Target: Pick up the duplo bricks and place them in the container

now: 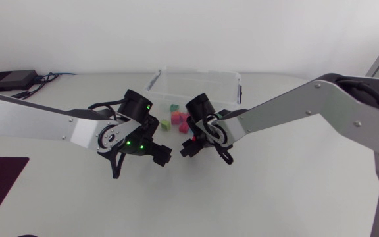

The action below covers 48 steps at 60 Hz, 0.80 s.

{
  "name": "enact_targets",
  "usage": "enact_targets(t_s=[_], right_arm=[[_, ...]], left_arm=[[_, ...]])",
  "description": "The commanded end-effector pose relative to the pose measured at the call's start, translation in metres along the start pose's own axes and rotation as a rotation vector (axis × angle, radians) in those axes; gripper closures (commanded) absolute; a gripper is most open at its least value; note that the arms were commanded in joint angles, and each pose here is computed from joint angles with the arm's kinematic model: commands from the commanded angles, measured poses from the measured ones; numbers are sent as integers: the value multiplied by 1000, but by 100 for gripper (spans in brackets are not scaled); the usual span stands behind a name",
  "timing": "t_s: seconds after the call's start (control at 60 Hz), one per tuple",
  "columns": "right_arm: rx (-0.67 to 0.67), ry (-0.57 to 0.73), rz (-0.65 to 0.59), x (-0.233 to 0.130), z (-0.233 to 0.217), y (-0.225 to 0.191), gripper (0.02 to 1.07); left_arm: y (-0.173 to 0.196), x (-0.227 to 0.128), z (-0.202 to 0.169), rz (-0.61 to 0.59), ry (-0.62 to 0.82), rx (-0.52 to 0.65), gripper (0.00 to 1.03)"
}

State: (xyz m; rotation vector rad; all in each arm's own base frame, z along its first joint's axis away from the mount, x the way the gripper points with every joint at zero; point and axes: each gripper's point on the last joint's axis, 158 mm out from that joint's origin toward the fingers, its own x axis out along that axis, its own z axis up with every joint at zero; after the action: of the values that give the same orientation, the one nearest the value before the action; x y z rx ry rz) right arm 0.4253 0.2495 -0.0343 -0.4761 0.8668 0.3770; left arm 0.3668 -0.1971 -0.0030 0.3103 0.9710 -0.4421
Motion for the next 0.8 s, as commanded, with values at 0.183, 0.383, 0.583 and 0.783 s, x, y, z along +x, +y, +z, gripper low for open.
enact_targets(t_s=[0.183,0.383,0.583,0.783], right_arm=[[16,85,-16,15,-24,3,43],[9,89,-6,16,-26,5,54],[-8,101,36,13,-36,14,66],[-22,71,24,-2,-40,10,67]], left_arm=[[-1,0,-8,-4,8,7,7],[1,3,-8,-2,11,3,7],[-1,4,-11,-3,19,4,7],[-2,4,-13,-5,20,5,7]])
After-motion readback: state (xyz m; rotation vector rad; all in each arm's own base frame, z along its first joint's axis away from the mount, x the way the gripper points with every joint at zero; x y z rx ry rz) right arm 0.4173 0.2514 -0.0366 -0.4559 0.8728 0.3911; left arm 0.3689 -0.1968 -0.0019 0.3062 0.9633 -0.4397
